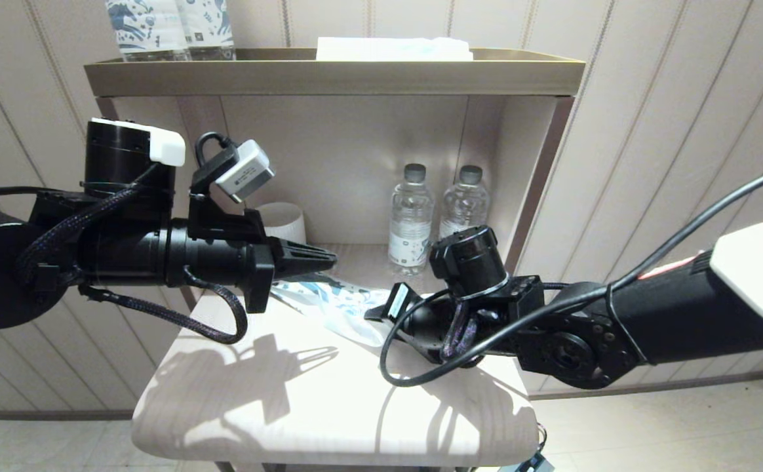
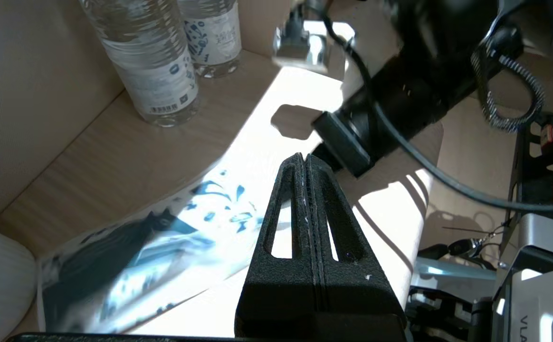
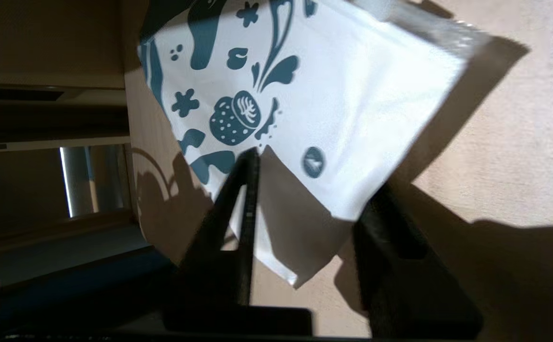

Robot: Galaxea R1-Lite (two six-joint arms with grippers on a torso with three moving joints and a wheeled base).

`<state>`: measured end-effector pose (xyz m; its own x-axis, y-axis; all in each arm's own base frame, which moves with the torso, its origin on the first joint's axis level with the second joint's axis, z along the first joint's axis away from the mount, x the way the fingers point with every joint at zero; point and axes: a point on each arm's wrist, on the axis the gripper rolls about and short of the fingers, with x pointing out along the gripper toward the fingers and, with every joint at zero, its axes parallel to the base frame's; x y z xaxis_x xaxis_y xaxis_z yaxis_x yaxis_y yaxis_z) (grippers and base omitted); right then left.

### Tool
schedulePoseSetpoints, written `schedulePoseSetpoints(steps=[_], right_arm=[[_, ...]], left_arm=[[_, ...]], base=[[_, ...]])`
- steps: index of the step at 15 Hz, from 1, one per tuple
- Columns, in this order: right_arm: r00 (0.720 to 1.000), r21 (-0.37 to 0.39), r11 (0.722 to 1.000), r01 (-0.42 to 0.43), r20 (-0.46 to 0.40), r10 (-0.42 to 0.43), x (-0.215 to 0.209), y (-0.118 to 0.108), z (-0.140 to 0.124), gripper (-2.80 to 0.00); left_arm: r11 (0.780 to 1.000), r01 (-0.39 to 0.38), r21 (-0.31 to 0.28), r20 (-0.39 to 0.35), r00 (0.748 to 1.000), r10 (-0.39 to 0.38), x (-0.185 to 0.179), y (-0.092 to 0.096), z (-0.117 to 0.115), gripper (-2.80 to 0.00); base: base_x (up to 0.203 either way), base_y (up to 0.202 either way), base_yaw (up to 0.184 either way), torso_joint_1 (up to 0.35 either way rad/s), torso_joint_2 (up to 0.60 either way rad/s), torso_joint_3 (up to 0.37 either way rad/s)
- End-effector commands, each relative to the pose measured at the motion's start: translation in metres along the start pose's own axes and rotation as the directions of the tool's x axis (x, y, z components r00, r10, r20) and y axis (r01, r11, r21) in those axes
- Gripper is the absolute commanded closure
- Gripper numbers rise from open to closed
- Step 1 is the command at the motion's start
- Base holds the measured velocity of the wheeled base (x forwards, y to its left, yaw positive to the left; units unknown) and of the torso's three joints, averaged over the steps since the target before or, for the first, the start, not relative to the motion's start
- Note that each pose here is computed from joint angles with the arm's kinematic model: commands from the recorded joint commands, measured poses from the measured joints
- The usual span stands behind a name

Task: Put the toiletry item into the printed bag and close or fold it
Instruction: Close the strorage bag and place it on the desk

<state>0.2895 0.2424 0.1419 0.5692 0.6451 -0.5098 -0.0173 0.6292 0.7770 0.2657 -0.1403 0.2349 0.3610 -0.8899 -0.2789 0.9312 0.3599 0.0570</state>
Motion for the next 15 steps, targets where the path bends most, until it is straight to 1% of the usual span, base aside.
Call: schedulePoseSetpoints(steps=[1,3,5,6,7,8,9,11,12,13,14,15], right_arm=[[1.0,0.004,1.0,-0.008,0.001,0.008,0.0,0.001,0.0,0.0],[1.0,0.0,1.0,-0.012,0.006,0.012,-0.002,0.002,0.001,0.0],[1.0,-0.033,0.999,-0.023,0.02,0.023,-0.01,0.007,0.002,0.0],[0.999,-0.084,0.996,-0.03,0.026,0.032,-0.019,0.009,0.002,0.0],[0.999,-0.177,0.984,-0.034,0.031,0.04,-0.029,0.009,0.001,0.0],[0.997,-0.272,0.961,-0.044,0.043,0.058,-0.042,0.013,0.001,0.0],[0.995,-0.358,0.932,-0.054,0.056,0.079,-0.054,0.017,0.001,0.0],[0.984,-0.532,0.844,-0.068,0.102,0.144,-0.088,0.03,0.005,0.0],[0.976,-0.622,0.781,-0.06,0.126,0.176,-0.108,0.036,0.007,0.0],[0.972,-0.696,0.717,-0.043,0.138,0.192,-0.125,0.04,0.007,0.0],[0.971,-0.757,0.653,-0.02,0.14,0.193,-0.14,0.042,0.006,0.0],[0.972,-0.815,0.579,0.005,0.141,0.189,-0.152,0.042,0.004,0.0]], left_arm=[[1.0,0.005,0.001,0.0,1.0,-0.005,0.0,0.0,0.0,0.0],[1.0,0.004,0.002,0.001,1.0,-0.004,0.0,0.0,0.0,0.0],[1.0,0.004,0.003,0.003,1.0,-0.004,0.0,0.0,0.0,0.0],[1.0,0.003,0.006,0.006,1.0,-0.003,-0.001,-0.001,0.001,0.0],[1.0,0.001,0.01,0.01,1.0,-0.001,-0.001,-0.001,0.003,0.0],[1.0,0.002,0.012,0.013,1.0,-0.002,-0.001,0.0,0.004,0.0],[1.0,0.0,0.015,0.019,1.0,0.0,-0.003,-0.001,0.006,0.0],[1.0,-0.009,0.026,0.035,0.999,0.008,-0.009,-0.004,0.012,0.0],[1.0,-0.01,0.029,0.043,0.999,0.009,-0.012,-0.006,0.015,0.0],[0.999,-0.01,0.033,0.05,0.999,0.008,-0.015,-0.008,0.017,0.0],[0.999,-0.012,0.037,0.058,0.998,0.009,-0.018,-0.009,0.019,0.0],[0.999,-0.017,0.027,0.068,0.998,0.015,-0.021,-0.01,0.022,0.0]], base=[[0.0,0.0,0.0,0.0,0.0,0.0],[0.0,0.0,0.0,0.0,0.0,0.0],[0.0,0.0,0.0,0.0,0.0,0.0],[0.0,0.0,0.0,0.0,0.0,0.0],[0.0,0.0,0.0,0.0,0.0,0.0],[0.0,0.0,0.0,0.0,0.0,0.0],[0.0,0.0,0.0,0.0,0.0,0.0],[0.0,0.0,0.0,0.0,0.0,0.0],[0.0,0.0,0.0,0.0,0.0,0.0],[0.0,0.0,0.0,0.0,0.0,0.0],[0.0,0.0,0.0,0.0,0.0,0.0],[0.0,0.0,0.0,0.0,0.0,0.0]])
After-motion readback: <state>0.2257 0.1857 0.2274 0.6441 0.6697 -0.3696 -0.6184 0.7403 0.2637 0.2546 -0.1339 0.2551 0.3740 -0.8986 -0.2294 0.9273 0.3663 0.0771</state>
